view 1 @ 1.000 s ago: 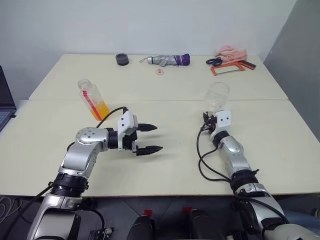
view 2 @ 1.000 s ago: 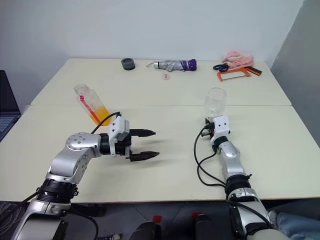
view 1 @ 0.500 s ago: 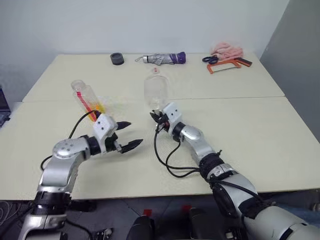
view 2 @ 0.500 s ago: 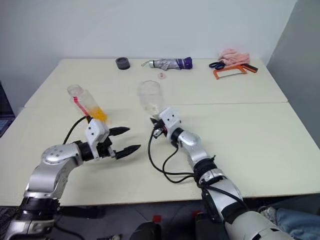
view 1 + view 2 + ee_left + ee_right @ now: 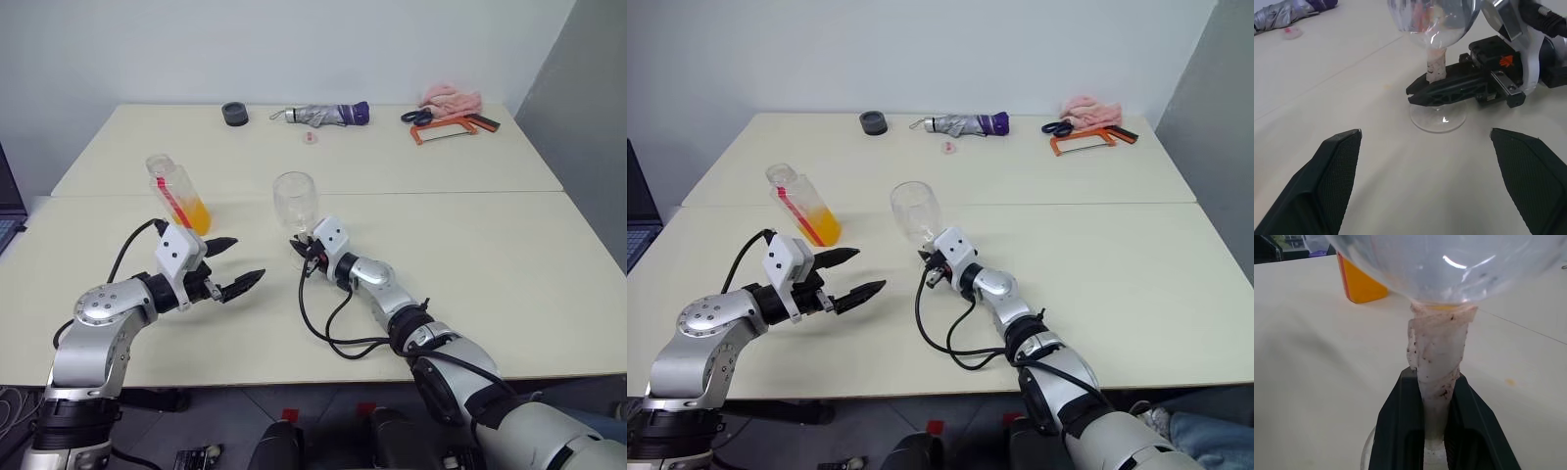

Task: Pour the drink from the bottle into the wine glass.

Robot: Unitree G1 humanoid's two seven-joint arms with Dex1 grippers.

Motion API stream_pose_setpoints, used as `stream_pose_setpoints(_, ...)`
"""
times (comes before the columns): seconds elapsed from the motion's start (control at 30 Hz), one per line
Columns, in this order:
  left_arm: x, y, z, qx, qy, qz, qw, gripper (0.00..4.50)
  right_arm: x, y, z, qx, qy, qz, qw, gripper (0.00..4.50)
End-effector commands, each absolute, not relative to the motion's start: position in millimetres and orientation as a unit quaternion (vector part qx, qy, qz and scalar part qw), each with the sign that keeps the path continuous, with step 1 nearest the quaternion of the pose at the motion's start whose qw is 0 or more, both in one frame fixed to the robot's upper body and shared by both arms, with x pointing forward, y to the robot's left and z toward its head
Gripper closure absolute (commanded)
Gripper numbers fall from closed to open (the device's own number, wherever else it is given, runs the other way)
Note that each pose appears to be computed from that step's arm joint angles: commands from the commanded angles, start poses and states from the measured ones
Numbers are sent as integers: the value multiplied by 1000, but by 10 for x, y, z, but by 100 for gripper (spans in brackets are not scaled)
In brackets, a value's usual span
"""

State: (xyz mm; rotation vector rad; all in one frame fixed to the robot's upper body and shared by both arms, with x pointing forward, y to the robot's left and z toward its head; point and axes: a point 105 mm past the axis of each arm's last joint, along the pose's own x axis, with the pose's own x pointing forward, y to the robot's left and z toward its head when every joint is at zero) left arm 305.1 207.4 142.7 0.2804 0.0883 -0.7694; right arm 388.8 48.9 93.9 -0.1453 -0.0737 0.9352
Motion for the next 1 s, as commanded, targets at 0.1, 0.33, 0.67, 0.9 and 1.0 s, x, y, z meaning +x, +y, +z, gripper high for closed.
stream_pose_setpoints(0.1, 3053, 2047, 1586, 151, 17, -380, 912, 0, 3796, 593, 984, -47, -61, 461, 884, 271)
stream_pose_setpoints(0.33, 3081, 2009, 1559, 151, 18, -388, 909, 0, 3784, 544, 985, -35, -68, 457, 886, 23)
stream_pose_setpoints(0.67, 3070, 2021, 1500, 150, 22, -390, 908, 0, 3706, 315, 1100, 17, -103, 434, 895, 2)
stream_pose_setpoints(0.9, 3082, 2027, 1475, 151, 24, -392, 907, 0, 3688, 305, 1074, 3, -90, 420, 903, 38)
stream_pose_setpoints(1.0, 3087, 2025, 1475, 152, 24, -393, 906, 0, 3729, 344, 1102, -5, -88, 412, 907, 129)
